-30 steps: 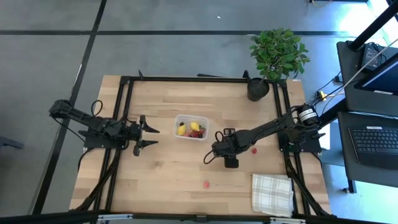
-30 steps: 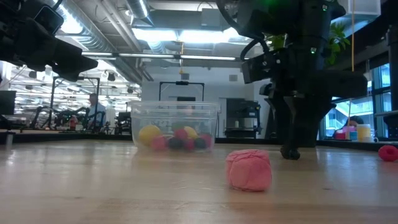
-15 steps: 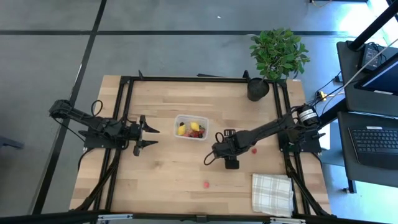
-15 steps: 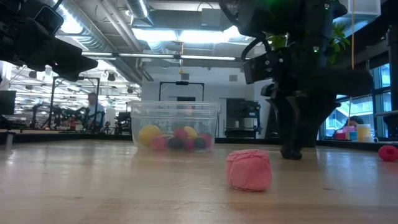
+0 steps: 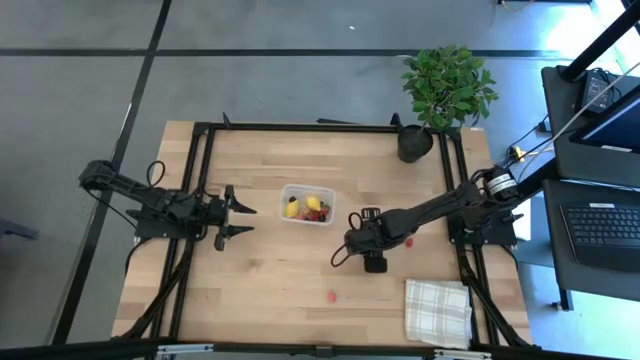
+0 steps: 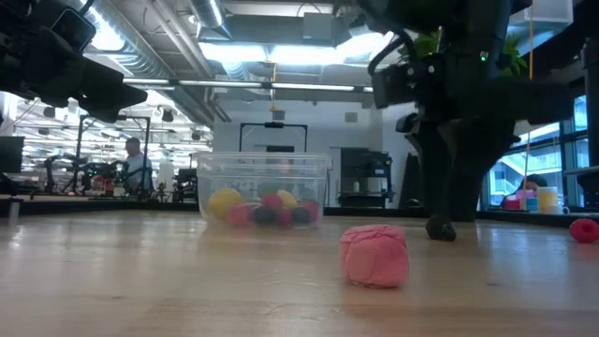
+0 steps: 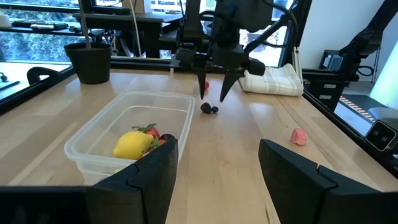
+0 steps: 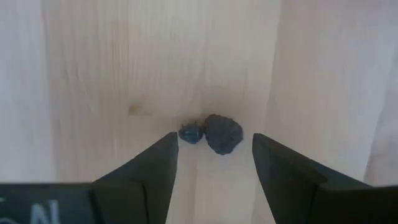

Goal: Pick and placing Produce into tupperware
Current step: Put the blackberry into the transparent bin

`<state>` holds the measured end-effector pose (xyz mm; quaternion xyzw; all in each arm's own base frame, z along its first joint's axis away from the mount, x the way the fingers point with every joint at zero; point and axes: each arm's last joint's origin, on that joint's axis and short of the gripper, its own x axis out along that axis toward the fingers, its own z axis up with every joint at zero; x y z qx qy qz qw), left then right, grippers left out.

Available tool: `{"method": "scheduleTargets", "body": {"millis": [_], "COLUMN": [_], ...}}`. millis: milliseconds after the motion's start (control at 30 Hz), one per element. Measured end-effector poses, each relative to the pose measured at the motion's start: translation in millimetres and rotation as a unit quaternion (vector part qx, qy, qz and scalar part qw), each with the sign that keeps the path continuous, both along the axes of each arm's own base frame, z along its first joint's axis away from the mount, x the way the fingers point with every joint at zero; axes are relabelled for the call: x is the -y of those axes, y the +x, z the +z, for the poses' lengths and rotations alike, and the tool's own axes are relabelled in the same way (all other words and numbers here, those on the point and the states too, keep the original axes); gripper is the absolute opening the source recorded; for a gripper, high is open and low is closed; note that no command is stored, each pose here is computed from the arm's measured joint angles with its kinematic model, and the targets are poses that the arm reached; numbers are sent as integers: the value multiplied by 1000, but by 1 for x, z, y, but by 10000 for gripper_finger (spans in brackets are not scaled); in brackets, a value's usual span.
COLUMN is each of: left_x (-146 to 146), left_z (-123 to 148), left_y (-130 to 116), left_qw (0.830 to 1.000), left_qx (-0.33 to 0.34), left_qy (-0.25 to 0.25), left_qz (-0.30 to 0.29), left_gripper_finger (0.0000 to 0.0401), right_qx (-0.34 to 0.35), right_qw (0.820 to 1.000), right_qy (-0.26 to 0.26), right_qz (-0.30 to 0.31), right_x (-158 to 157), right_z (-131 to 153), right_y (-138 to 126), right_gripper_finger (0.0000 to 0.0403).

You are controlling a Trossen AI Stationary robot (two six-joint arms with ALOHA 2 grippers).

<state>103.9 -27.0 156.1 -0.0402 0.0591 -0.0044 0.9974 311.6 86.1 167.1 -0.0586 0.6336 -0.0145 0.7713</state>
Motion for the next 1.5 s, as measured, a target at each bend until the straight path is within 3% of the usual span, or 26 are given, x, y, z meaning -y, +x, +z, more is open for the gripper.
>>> {"method": "scheduleTargets", "body": {"millis": [233,633,867,1500], "left_x": [0,0,0,0], "left_z": [0,0,0,0], "left_y": [0,0,0,0], "left_qw": [1000,1000,1000,1000], "left_qx": [0,0,0,0], "left_qy": [0,0,0,0], "left_qz": [0,0,0,0], "left_gripper_finger": [218,218,218,218], "right_qx": [13,-19,-32,-27], "right_qw": [1000,992,977,947], "right_qy": [-16,-48,-65,-81], "right_qz": [4,115,199,310], "right_x": [3,4,4,5], "right_z": [10,7,7,8], "right_y": [-3,-5,-6,-2], "right_gripper_finger": [209,209,209,209]}}
